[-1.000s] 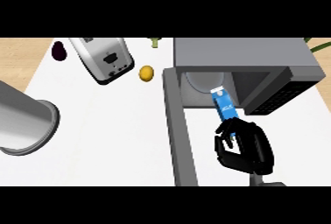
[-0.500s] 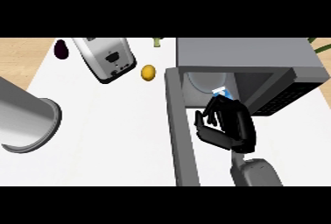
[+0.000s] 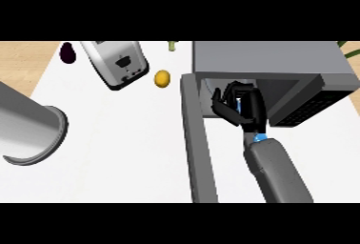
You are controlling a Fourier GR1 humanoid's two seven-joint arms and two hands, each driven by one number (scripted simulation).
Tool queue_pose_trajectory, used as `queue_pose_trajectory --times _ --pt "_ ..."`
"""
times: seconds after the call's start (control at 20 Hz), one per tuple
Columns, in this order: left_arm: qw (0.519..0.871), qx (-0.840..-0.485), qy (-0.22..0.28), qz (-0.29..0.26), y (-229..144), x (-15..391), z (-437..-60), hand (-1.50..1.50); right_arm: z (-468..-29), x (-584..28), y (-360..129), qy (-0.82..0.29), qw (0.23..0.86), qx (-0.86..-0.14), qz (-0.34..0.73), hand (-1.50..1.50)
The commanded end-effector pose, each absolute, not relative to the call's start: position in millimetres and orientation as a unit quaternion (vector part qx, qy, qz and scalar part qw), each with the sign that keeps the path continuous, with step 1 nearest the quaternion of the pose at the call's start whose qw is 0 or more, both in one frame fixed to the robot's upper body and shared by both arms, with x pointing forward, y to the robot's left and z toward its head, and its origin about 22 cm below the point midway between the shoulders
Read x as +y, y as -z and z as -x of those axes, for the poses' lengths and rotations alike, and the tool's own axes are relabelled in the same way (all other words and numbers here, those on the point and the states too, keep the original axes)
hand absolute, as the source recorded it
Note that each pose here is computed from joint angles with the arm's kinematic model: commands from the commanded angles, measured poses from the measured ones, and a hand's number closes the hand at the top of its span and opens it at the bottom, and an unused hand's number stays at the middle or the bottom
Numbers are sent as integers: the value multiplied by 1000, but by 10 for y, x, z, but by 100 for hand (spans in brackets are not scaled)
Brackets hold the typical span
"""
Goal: Pick up the milk, place it into the microwave and close the microwave
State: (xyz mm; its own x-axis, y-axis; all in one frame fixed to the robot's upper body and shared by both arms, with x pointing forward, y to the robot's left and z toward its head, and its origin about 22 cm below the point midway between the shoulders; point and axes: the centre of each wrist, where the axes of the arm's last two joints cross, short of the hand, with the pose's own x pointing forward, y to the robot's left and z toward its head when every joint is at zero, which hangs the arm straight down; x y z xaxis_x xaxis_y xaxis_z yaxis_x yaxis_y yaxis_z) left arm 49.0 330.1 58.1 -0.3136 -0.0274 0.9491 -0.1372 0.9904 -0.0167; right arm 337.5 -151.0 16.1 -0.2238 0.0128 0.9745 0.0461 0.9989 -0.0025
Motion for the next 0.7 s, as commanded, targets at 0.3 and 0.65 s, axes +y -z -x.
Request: queue_pose_trajectory --times 0.3,0.65 --pt "587 -807 -42 -46 -483 3496 -594 -150 -3829 -1648 233 1 619 -784 34 150" --pt "593 -803 -46 -40 -564 3472 -555 -150 -4086 -1703 61 -24 573 -816 69 150"
